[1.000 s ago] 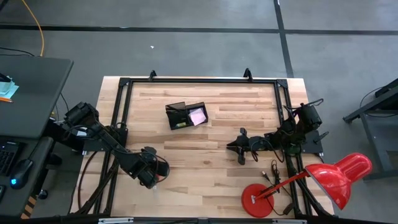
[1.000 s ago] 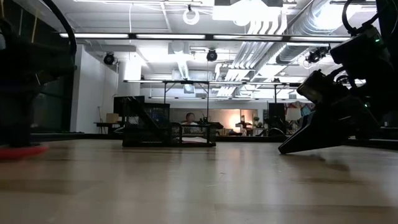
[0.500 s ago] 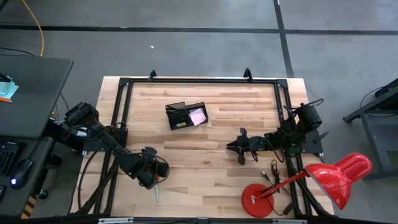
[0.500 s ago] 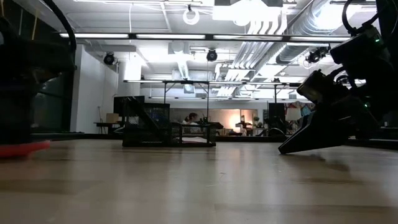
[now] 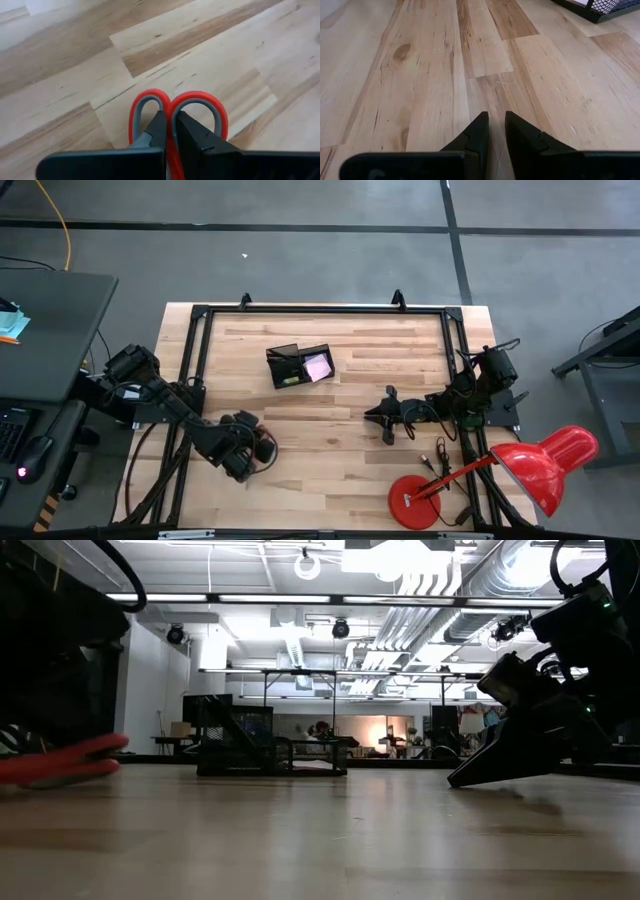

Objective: Pick and place office supplies into organizer
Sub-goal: Put the red scissors into the black desk organizer

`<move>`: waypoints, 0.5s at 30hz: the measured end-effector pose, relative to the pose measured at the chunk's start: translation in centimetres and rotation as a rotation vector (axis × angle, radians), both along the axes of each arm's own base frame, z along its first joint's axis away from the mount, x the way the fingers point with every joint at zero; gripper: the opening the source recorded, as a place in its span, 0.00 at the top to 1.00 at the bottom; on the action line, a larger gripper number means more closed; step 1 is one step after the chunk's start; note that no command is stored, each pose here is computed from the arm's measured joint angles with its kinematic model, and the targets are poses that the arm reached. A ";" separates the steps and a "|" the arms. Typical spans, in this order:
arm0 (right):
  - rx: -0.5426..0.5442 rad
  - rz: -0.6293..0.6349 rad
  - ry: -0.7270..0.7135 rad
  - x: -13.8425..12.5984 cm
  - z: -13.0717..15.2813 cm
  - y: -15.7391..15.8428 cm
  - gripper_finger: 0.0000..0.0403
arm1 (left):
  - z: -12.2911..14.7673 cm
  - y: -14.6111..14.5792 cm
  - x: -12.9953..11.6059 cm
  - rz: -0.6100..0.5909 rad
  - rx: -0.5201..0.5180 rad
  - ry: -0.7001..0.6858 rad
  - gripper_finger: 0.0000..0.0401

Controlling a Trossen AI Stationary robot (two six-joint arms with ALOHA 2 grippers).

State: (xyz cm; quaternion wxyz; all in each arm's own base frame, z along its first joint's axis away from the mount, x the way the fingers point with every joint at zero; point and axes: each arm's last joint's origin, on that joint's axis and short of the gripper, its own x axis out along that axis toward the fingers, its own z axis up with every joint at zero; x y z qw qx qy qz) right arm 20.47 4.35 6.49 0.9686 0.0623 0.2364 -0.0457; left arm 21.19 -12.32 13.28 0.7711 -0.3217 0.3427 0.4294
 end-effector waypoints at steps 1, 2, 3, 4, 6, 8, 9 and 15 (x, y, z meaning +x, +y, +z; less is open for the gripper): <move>0.000 0.000 0.000 0.0 0.0 0.0 0.86 | 0.0 0.0 0.0 0.000 0.009 -0.005 0.98; 0.000 0.000 0.000 0.0 0.0 0.0 0.86 | 0.0 0.1 0.0 -0.002 0.024 -0.010 0.99; 0.000 0.000 0.000 0.0 0.0 0.0 0.86 | 0.1 0.1 0.0 -0.009 0.043 -0.011 0.99; 0.000 0.000 0.000 0.0 0.0 0.0 0.86 | 0.1 0.1 0.0 -0.019 0.064 -0.014 0.99; 0.000 0.000 0.000 0.0 0.0 0.0 0.86 | 0.2 0.2 0.1 -0.047 0.123 -0.020 0.99; 0.000 0.000 0.000 0.0 0.0 0.0 0.86 | 0.3 0.3 0.1 -0.082 0.184 -0.021 0.98; 0.000 0.000 0.000 0.0 0.0 0.0 0.86 | 0.3 0.3 0.2 -0.094 0.215 -0.027 0.98; 0.000 0.000 0.000 0.0 0.0 0.0 0.86 | 0.9 0.3 0.8 -0.175 0.425 -0.079 0.99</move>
